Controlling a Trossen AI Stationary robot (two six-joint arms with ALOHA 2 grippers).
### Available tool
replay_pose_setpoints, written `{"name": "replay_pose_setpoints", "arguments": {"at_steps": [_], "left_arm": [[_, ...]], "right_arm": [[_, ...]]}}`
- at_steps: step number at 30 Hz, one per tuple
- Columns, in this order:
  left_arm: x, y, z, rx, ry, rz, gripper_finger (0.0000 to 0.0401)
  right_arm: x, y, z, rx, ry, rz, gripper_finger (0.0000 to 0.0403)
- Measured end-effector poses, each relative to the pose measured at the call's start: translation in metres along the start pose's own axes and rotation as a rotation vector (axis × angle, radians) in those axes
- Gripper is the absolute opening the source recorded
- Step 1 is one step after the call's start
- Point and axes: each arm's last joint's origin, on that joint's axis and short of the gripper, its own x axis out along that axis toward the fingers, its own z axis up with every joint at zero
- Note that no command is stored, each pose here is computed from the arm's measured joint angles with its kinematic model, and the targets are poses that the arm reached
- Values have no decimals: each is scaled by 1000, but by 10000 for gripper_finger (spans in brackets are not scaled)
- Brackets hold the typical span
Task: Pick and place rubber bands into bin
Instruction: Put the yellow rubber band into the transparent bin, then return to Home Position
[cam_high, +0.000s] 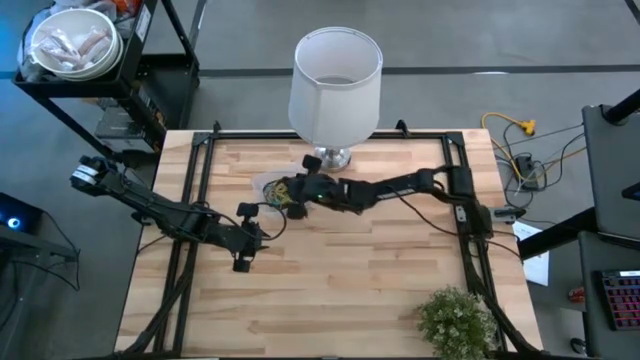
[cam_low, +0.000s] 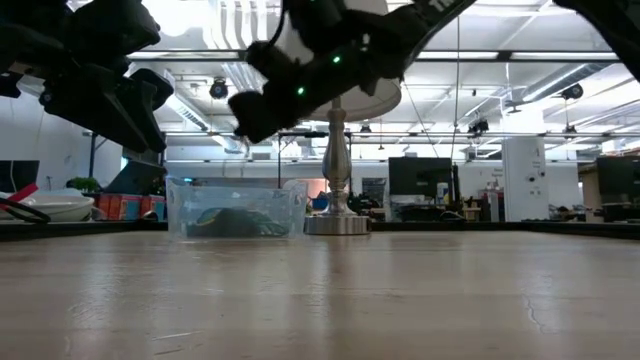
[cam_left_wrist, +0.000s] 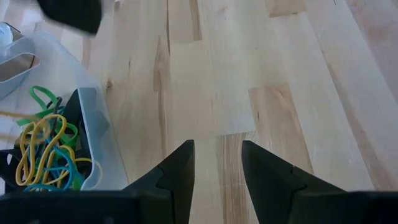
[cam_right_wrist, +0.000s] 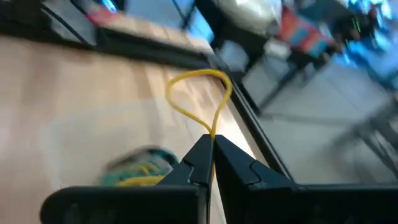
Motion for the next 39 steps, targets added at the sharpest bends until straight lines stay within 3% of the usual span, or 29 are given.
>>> {"name": "replay_pose_setpoints", "arguments": {"at_steps": [7,20,32,39], "left_arm": [[0,0,0,1,1,0,118],[0,0,0,0,0,0,118],[0,0,0,0,0,0,118],[-1,0,3,-8,-22,-2,118]], "right_arm": [[19,-12,-10,76,160,-91,8],[20,-16,-14,157,180,-93,12],[20,-16,-15,127,199,-83,112],[7,-11,2,32,202,-51,142]]}}
